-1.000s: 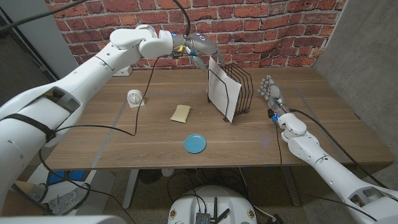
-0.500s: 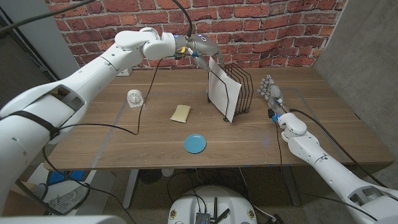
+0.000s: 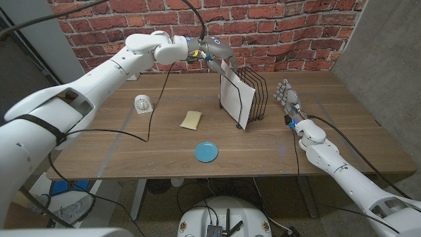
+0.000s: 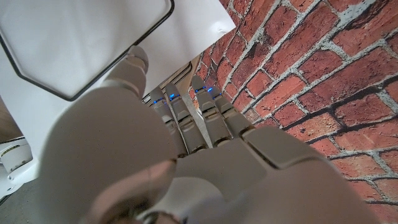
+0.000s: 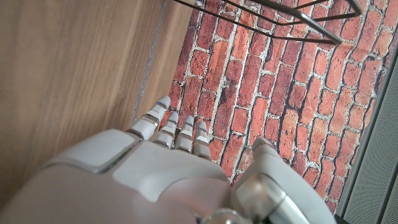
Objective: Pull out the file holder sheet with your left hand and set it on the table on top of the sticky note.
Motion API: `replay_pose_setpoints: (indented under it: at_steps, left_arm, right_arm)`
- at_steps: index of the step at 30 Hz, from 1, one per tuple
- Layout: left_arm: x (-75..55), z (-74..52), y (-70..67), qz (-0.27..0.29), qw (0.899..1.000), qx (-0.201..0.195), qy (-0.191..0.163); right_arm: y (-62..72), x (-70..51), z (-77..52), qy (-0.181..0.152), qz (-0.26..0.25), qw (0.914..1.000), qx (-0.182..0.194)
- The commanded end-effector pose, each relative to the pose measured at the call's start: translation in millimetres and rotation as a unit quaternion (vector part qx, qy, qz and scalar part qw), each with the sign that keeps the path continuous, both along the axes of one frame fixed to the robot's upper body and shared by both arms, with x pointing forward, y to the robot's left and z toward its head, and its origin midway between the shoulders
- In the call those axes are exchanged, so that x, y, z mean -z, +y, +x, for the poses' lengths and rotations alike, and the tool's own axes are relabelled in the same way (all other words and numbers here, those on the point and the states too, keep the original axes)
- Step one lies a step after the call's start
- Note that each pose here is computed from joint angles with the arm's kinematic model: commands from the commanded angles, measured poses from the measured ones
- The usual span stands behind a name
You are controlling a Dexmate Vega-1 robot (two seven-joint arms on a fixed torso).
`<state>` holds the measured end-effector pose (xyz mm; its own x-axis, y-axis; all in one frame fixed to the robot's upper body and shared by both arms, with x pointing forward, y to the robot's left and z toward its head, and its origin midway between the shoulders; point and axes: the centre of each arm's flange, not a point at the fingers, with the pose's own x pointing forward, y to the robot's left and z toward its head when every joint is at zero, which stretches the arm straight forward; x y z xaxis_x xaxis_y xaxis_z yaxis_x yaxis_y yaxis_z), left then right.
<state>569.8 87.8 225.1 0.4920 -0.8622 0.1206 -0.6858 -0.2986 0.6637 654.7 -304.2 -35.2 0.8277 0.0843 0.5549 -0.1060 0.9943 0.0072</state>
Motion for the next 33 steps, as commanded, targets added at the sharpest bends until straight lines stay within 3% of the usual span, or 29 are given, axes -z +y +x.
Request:
replay_pose_setpoints:
  at_steps: [1,18,33]
  left_arm:
    - [-0.5,2.8,-5.7,-0.001,1.000,0.001,0.002]
    - [-2.4,1.3,-9.7,-0.006,1.000,0.002,0.000]
    - [-1.2,4.7,-14.8,0.006,0.999,-0.014,0.028]
  right_arm:
    - [-1.8,1.6,-1.3,0.001,0.001,1.0000,-0.002]
    - [-7.1,2.6,-5.0,0.000,0.002,1.0000,0.001]
    - [-9.2,4.8,-7.8,0.001,0.003,1.0000,0.002]
